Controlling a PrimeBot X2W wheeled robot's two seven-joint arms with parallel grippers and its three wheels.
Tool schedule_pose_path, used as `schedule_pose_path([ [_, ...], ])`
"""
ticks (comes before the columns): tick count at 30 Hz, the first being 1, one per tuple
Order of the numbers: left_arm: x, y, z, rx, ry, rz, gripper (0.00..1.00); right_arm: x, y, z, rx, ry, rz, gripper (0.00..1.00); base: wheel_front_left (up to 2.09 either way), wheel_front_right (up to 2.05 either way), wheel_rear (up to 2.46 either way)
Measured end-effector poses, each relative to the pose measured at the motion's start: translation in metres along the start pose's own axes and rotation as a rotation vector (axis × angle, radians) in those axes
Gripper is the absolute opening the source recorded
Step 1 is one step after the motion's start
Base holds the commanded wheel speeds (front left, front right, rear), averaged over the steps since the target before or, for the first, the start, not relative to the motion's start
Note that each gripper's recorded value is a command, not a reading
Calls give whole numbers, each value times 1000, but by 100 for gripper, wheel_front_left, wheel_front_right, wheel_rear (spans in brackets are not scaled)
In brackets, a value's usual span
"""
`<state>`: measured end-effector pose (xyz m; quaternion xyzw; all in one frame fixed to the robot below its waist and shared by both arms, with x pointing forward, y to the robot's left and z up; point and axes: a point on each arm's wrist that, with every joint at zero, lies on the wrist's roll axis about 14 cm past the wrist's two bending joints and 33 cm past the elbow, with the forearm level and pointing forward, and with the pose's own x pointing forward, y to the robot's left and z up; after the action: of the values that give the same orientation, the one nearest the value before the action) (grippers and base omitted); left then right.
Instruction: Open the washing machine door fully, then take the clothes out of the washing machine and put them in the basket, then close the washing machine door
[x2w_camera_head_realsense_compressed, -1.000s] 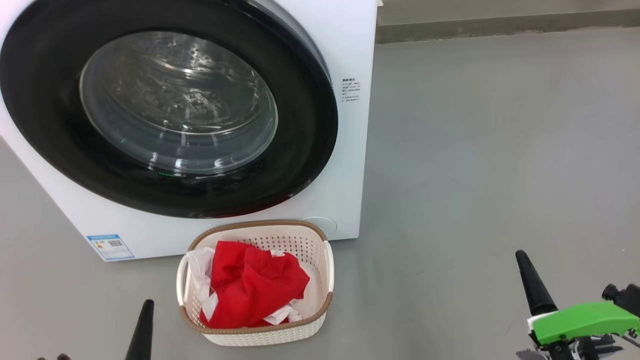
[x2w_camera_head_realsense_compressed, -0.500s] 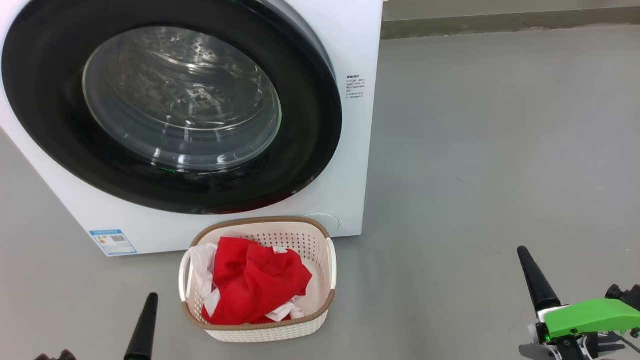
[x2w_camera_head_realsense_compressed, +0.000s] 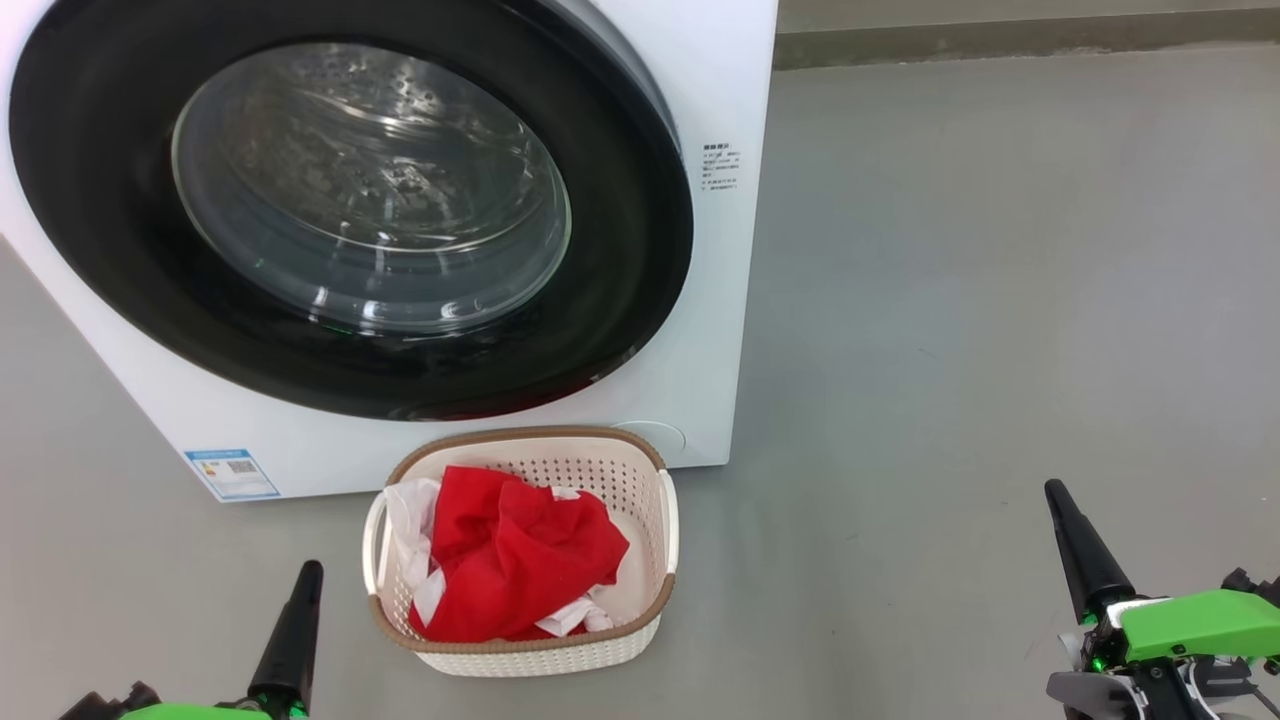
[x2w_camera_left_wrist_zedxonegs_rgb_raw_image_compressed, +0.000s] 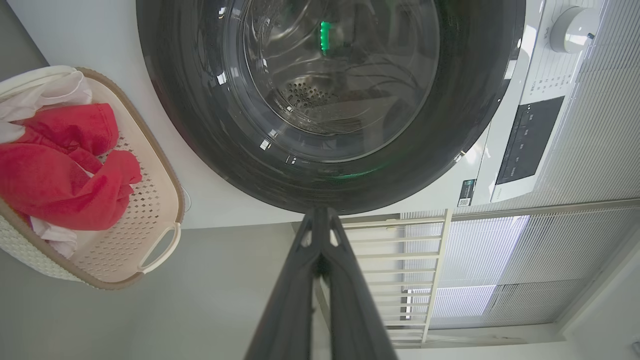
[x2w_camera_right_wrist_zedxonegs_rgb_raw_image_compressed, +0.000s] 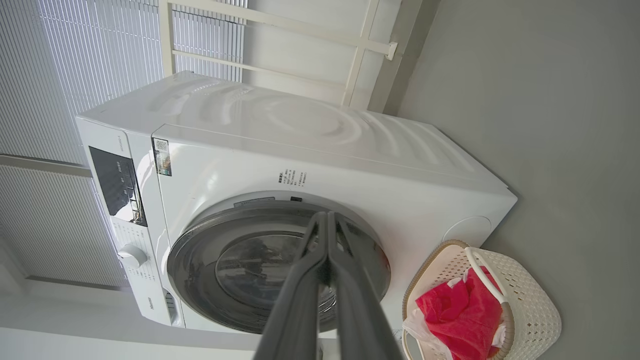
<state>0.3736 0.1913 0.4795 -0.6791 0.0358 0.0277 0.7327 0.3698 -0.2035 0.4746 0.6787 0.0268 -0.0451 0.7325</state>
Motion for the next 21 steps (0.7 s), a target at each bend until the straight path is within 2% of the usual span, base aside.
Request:
schedule_pose_path([
  [8, 4, -5, -1, -78, 9, -19, 0, 5, 7, -1, 82, 10, 23, 0, 0, 0, 0],
  [21, 4, -5, -1, -80, 9, -17, 0, 5, 7, 0, 94, 6, 24, 0, 0, 0, 0],
])
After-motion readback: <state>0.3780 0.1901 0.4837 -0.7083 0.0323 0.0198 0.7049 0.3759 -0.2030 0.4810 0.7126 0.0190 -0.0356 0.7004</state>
